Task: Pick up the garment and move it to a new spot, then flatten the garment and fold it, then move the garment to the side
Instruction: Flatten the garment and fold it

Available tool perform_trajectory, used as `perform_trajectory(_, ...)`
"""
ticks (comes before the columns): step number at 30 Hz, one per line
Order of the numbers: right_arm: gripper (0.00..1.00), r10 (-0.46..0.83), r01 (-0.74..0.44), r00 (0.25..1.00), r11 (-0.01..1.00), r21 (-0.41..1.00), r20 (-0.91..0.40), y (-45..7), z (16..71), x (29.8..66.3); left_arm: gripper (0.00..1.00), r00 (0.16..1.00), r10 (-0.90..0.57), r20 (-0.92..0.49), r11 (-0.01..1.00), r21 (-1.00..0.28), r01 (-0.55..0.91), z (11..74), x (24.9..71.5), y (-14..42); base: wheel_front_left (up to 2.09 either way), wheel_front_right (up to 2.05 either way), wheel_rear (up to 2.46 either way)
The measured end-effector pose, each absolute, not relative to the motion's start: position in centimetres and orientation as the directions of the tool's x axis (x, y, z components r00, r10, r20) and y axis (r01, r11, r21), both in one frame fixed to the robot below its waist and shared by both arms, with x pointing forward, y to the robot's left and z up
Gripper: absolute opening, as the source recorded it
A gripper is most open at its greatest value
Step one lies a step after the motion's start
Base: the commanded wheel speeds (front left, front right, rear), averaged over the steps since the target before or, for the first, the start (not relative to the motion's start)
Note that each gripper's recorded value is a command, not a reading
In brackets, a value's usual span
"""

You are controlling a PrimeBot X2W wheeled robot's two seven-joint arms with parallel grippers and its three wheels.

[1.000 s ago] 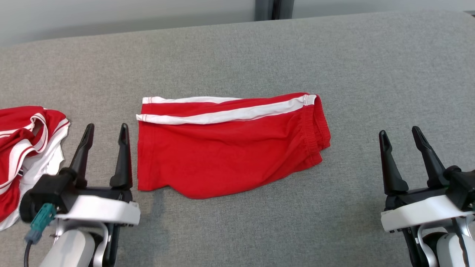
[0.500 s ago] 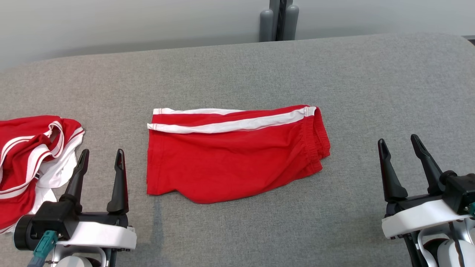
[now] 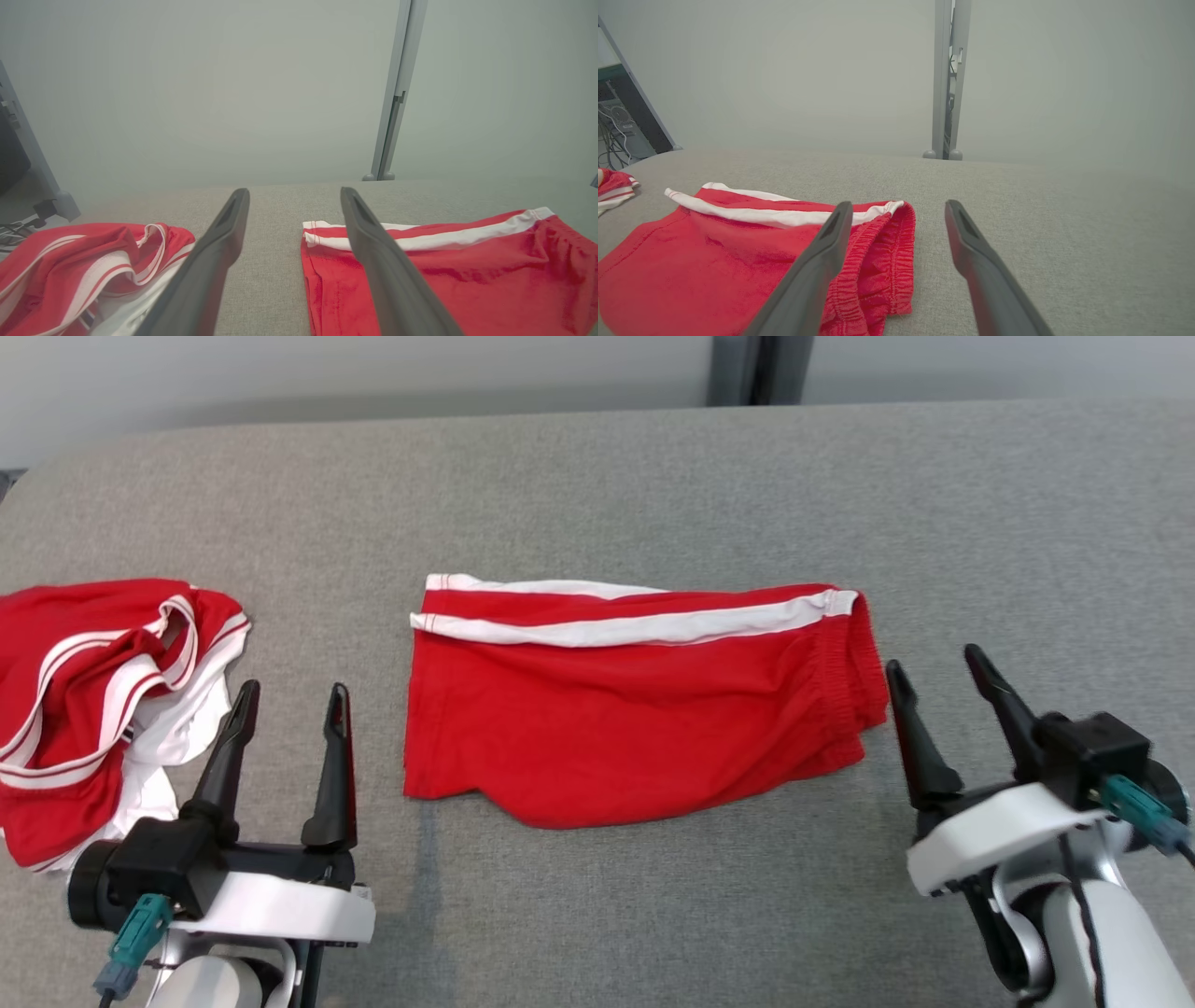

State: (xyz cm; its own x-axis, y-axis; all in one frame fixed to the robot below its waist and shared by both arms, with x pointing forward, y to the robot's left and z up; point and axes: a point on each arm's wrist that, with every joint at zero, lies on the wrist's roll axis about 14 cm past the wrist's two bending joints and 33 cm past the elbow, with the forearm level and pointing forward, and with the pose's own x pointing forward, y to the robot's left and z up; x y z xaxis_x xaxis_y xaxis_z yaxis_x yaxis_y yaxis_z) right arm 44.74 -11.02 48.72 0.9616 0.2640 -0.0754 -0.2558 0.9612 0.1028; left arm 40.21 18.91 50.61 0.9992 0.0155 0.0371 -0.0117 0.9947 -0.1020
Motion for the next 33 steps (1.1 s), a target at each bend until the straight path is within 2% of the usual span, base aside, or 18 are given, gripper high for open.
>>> perform_trajectory(6,1.0,0.331,-0.313,0.922,0.943,0.115,-0.199,-8.3,45.0,46.5,1.0,1.0,0.017,0.01,0.994,-0.108,-0.016,49.5,40.8,19.0,0.0,0.0,0.0)
perform_trajectory(15,1.0,0.306,-0.274,0.885,0.952,0.139,-0.351,-8.8,39.5,47.7,1.0,0.999,0.031,-0.033,0.993,-0.111,-0.034,47.7,41.5,19.6,0.0,0.0,0.0)
perform_trajectory(23,1.0,0.326,-0.254,0.867,0.94,0.228,-0.376,-8.1,37.9,47.2,1.0,0.999,0.013,-0.041,0.993,-0.119,-0.018,47.2,42.2,19.2,0.0,0.0,0.0)
perform_trajectory(25,0.49,0.345,-0.264,0.857,0.932,0.248,-0.382,-7.5,37.6,46.8,1.0,0.999,0.008,-0.041,0.992,-0.122,-0.013,47.1,42.3,19.0,0.0,0.0,0.0)
perform_trajectory(28,0.1,0.359,-0.262,0.854,0.922,0.285,-0.376,-7.0,37.6,46.8,1.0,0.999,0.002,-0.038,0.992,-0.124,-0.006,47.1,42.5,18.9,0.0,0.0,0.0)
perform_trajectory(29,0.0,0.362,-0.263,0.857,0.919,0.293,-0.368,-6.8,37.7,46.8,1.0,0.999,0.0,-0.037,0.992,-0.126,-0.005,47.1,42.6,18.8,0.0,0.0,0.0)
perform_trajectory(33,0.0,0.347,-0.241,0.869,0.919,0.311,-0.352,-7.2,37.9,46.9,1.0,0.999,-0.007,-0.034,0.993,-0.121,0.003,47.1,42.8,18.6,0.0,0.0,0.0)
